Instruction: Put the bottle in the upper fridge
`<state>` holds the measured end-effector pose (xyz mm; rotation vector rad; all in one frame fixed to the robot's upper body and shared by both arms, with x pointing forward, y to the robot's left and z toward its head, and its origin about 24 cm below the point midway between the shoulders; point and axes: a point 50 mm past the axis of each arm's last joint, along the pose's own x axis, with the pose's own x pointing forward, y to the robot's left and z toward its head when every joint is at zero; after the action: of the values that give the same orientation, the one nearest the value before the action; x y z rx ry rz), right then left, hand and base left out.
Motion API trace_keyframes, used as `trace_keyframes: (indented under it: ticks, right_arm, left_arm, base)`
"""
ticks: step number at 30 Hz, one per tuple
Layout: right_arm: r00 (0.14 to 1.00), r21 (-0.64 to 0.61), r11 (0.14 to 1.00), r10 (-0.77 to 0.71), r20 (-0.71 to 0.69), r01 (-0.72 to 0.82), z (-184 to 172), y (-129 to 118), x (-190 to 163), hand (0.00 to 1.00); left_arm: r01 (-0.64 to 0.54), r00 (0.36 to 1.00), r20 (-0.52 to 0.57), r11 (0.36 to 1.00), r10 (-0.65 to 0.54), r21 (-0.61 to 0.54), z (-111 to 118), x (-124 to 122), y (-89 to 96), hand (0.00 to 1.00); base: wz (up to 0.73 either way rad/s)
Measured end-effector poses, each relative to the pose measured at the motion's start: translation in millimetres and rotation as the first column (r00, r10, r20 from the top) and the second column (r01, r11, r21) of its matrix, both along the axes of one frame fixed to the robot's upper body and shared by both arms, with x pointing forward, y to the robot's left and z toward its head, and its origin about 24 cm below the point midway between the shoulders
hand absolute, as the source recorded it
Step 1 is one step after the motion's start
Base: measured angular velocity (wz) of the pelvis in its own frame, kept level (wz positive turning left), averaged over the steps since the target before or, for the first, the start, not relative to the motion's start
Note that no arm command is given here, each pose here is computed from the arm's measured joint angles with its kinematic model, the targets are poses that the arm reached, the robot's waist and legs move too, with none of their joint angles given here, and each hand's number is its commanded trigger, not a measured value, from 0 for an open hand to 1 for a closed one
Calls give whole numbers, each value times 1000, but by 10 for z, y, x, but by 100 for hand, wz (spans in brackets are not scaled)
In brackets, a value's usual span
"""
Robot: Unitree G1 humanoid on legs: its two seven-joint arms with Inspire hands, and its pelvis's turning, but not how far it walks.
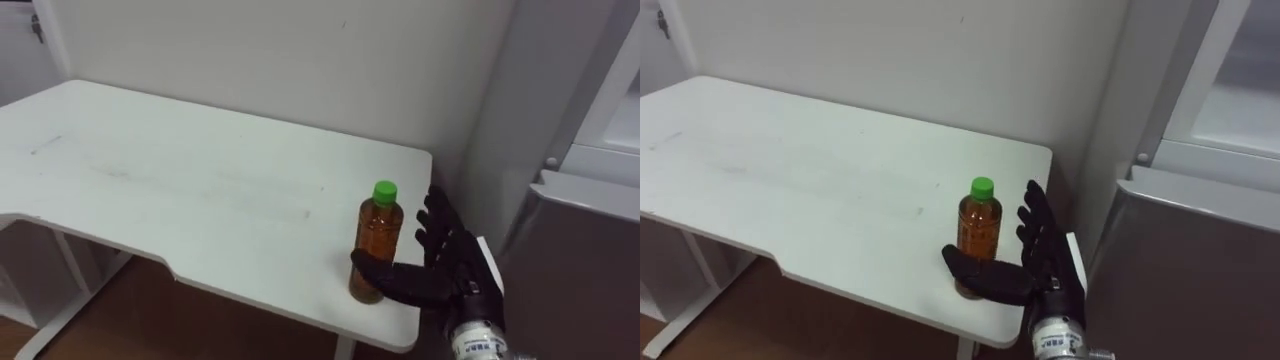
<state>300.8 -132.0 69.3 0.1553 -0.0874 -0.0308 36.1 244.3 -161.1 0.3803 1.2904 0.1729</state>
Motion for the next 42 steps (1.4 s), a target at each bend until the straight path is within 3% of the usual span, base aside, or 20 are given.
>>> trace_keyframes:
  ticks: [26,33,42]
  right_arm:
    - [995,-68,997,-50,-89,45,-132,-75,182,0]
    - [993,-50,996,-80,-86,76,-83,-94,227,0]
    - [963,41,984,-163,-213,175,-272,-233,236,0]
  left_arm:
    - [47,999,5,999,-47,3,4,100,-28,0]
    - [47,999,9,999,-47,3,9,109,-18,0]
    - [49,999,5,999,-50,16,25,106,47,0]
  base:
    - [5]
    - [0]
    - [8]
